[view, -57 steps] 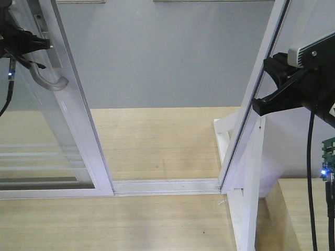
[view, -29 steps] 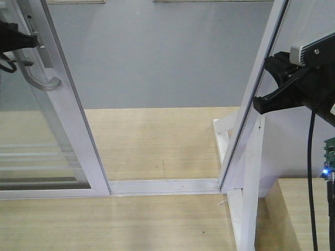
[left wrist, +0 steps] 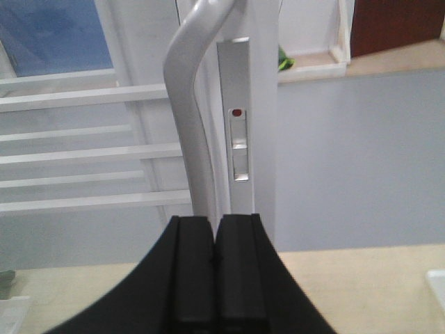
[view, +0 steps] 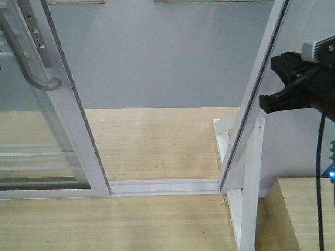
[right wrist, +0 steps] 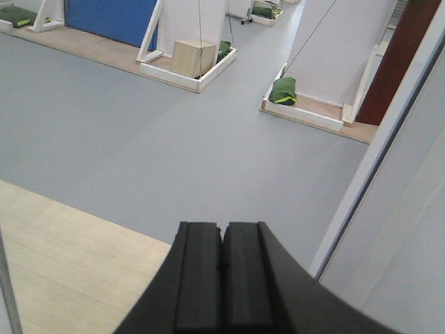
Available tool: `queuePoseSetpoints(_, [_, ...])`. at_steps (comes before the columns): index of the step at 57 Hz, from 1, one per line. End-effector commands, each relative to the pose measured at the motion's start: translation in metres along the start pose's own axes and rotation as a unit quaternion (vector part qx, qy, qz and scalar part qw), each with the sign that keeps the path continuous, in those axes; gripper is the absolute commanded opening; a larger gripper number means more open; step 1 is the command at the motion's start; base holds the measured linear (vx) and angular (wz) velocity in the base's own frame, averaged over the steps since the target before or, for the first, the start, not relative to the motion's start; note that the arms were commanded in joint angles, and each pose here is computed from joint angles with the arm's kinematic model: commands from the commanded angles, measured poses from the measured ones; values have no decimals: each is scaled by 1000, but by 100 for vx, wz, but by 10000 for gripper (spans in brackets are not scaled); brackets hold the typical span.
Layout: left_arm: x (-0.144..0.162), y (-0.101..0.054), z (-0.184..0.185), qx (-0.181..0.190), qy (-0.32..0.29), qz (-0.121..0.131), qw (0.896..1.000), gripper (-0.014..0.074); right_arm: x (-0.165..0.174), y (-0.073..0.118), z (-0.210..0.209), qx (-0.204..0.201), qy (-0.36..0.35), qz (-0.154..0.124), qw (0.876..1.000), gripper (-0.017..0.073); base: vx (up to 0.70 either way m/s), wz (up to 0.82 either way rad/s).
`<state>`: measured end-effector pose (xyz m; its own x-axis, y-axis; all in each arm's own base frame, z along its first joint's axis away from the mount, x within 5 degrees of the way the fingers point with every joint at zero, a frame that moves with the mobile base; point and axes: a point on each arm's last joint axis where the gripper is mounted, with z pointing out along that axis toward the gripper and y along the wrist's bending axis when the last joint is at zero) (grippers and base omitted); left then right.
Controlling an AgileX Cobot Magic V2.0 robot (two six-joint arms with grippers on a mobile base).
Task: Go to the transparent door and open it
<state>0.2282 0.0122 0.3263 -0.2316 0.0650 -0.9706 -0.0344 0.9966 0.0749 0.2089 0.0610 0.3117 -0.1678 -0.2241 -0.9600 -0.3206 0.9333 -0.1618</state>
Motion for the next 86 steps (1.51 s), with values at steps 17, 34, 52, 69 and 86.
queuePoseSetpoints(17, [26, -1, -93, -8, -48, -28, 998, -7, -33, -9, -91, 41, -75, -5, 996, -6, 0, 0])
queuePoseSetpoints(34, [36, -17, -137, 76, -42, -36, 996, -8, 7, -4, -143, 51, -79, 16, 995, -6, 0, 0])
queuePoseSetpoints(52, [57, -35, -139, 170, -30, -33, 984, -3, 47, 3, -155, 49, -76, 26, 996, -6, 0, 0])
queuePoseSetpoints(69, [76, -36, -131, 166, -22, -65, 984, -1, 51, 4, -152, 47, -78, 27, 995, -6, 0, 0])
queuePoseSetpoints(86, [77, -38, -131, 179, -11, -70, 981, 0, 51, 4, -152, 47, -76, 28, 996, -6, 0, 0])
